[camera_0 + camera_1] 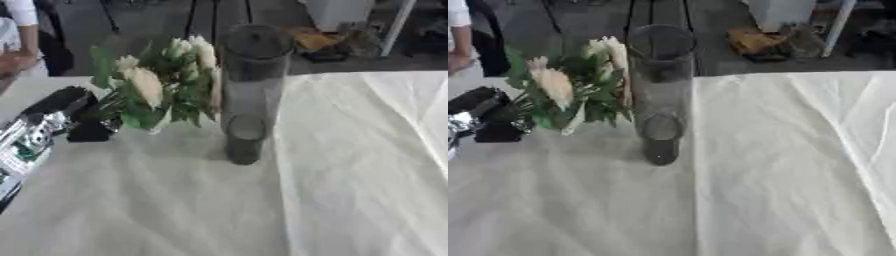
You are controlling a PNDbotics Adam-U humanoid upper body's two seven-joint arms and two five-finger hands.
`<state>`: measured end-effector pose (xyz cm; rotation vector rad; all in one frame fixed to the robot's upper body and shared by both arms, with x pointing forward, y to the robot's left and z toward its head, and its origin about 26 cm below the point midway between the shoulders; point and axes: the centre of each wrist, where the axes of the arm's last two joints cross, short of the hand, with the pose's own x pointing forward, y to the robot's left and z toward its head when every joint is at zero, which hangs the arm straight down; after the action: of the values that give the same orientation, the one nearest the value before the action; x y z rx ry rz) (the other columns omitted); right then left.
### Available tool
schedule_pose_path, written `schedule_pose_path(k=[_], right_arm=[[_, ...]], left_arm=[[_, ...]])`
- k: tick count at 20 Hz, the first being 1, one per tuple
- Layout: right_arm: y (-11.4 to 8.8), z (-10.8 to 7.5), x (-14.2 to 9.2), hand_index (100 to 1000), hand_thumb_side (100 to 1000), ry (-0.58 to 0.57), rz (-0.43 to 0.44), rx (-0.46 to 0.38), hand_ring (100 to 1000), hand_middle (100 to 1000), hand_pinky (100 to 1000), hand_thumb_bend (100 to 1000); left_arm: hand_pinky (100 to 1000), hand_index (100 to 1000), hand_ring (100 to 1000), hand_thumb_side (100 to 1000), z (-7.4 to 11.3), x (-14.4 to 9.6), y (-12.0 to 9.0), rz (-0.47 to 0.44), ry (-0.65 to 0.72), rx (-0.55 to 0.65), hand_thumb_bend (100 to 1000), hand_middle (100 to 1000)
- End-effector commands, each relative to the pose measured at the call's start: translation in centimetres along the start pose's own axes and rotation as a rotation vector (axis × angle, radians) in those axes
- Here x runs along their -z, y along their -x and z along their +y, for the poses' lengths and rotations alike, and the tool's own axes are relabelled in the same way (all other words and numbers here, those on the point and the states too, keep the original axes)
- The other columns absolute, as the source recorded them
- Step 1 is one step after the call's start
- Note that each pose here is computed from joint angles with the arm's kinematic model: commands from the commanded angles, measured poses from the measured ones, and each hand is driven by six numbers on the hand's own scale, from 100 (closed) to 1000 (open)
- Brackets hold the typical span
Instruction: Arrange flowers into the vase.
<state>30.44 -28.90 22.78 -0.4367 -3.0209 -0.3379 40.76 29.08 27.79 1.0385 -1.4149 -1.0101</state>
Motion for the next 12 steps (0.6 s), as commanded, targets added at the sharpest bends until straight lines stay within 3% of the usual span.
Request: schedule_pose_path(k=[1, 12], right_arm=[[-0.3, -0.2, 0.6, 878, 1000, 0.044, -0.064, 0.028, 814, 622, 746, 100], [-0.3, -0.3, 0.6, 877, 1000, 0.046, -0.063, 0.025, 813, 623, 745, 100]], left_arm=[[100, 100, 100, 466, 2.7, -0.9, -0.1, 0.01, -0.075, -0.009, 100, 100], [100, 100, 100, 450, 5.3, -2.1, -1.4, 0.017, -0.225, -0.083, 100, 100]])
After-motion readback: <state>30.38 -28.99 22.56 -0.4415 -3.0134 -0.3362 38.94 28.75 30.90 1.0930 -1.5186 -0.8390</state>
